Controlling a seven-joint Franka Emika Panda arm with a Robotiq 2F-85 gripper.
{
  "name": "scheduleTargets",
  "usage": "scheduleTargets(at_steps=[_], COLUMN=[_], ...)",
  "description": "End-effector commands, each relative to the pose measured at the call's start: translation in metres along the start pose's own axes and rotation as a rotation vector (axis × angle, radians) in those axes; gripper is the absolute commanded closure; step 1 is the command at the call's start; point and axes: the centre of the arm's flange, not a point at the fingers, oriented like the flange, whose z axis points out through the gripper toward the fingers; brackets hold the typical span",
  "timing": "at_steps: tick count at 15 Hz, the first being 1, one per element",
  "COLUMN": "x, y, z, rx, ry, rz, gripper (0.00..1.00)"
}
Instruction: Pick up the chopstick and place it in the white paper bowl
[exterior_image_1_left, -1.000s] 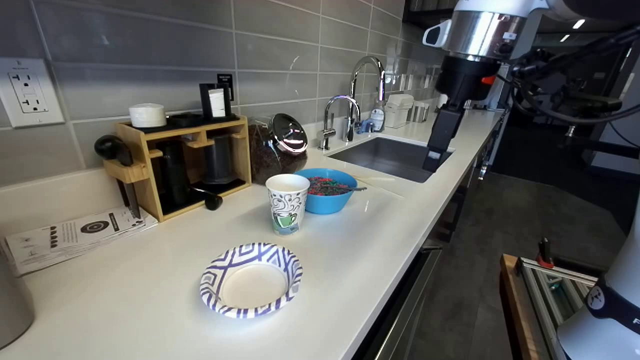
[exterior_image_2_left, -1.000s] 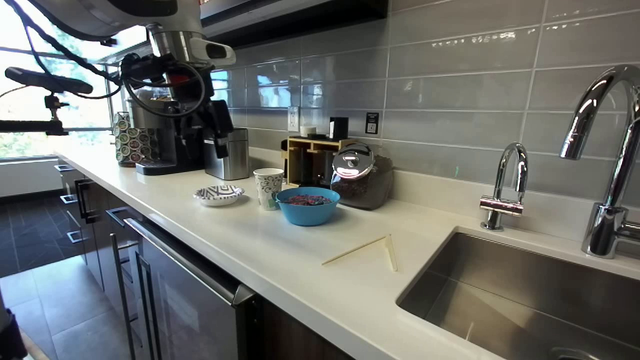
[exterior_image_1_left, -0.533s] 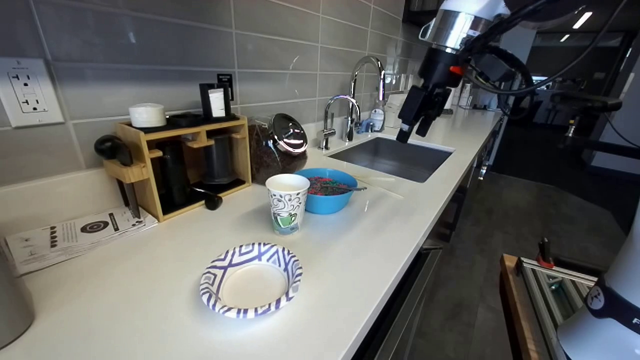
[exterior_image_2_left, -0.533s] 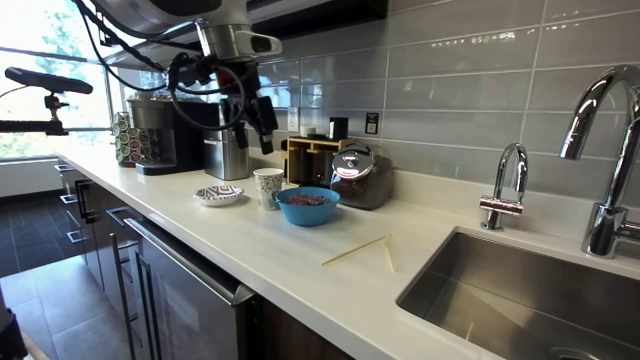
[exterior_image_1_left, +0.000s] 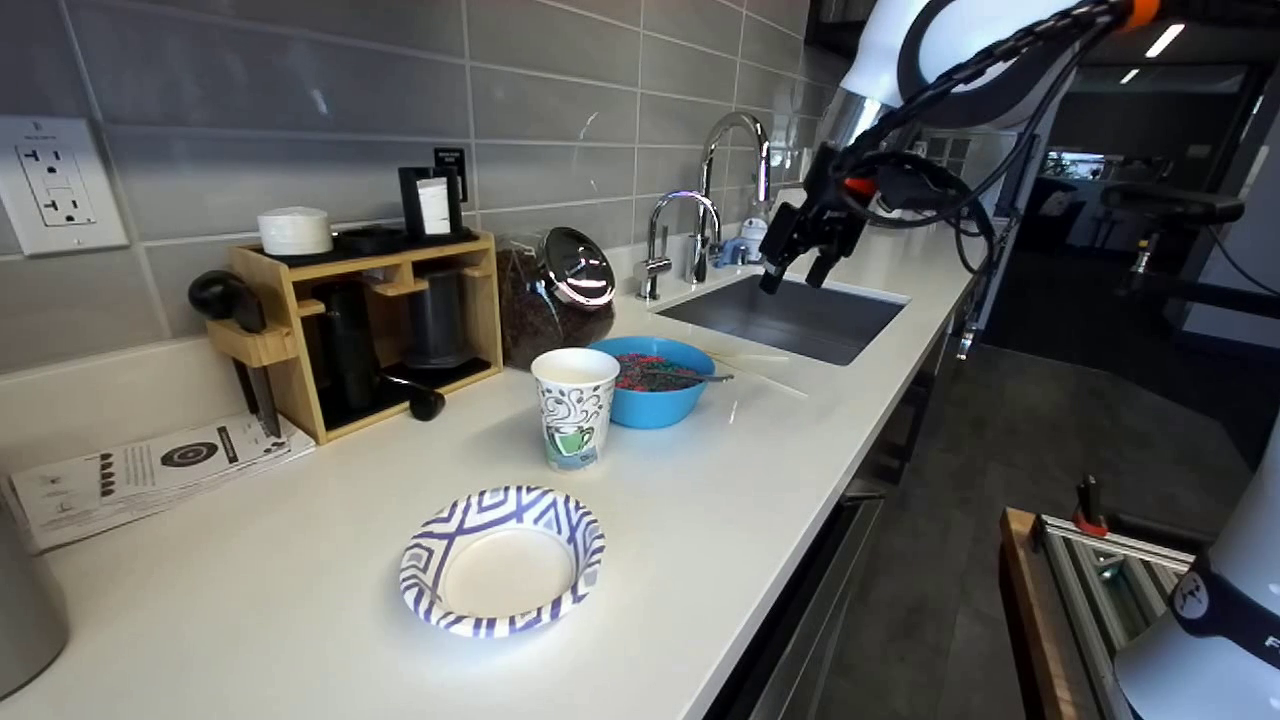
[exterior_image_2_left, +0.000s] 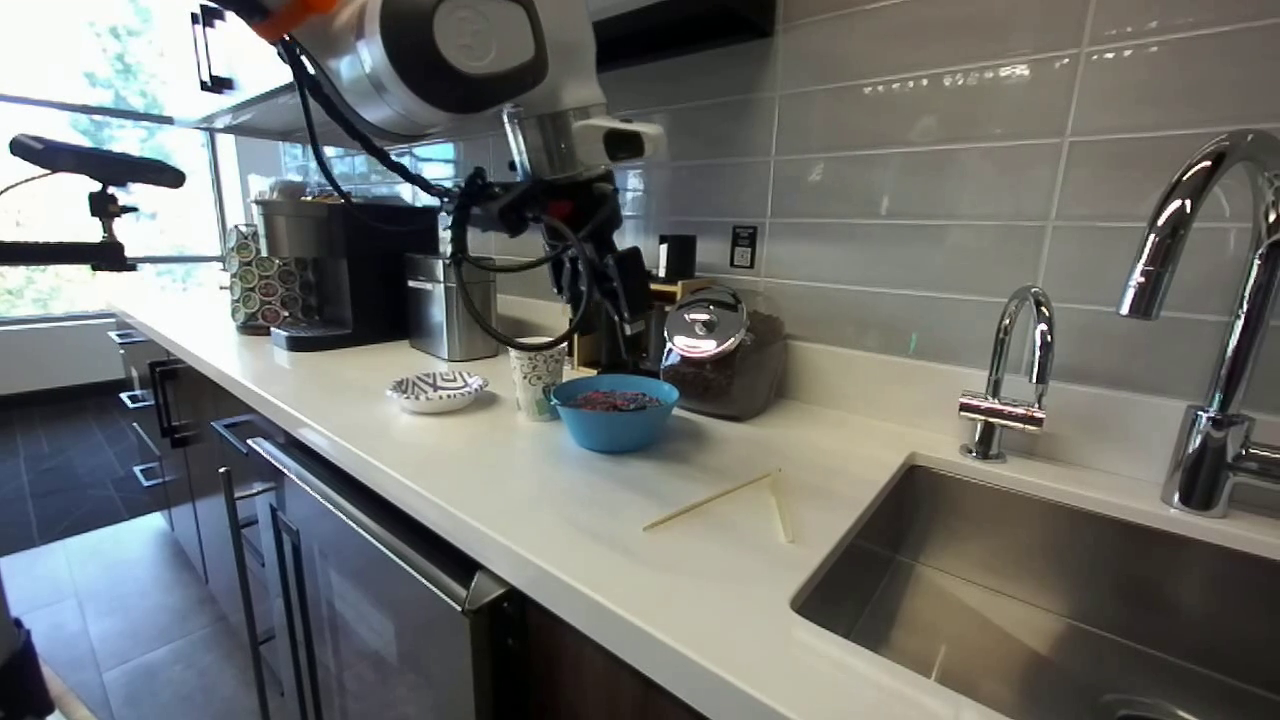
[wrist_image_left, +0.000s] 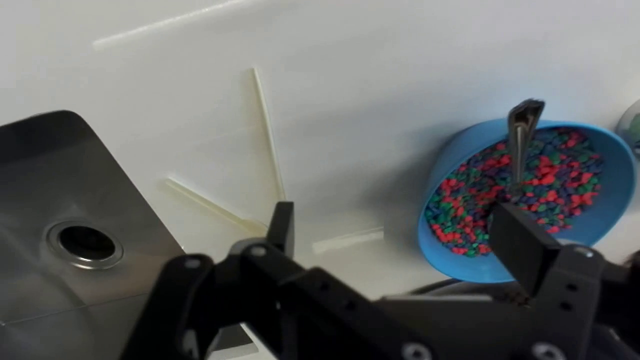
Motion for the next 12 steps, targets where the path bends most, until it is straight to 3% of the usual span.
scheduleTargets(at_steps=[1, 12], x=[0.028, 0.048], y=[0.015, 0.047], z=[0.038, 0.116], rx=[-0.041, -0.107], ry=[-0.023, -0.089], rz=[0.024, 0.040], gripper=[0.00, 0.01])
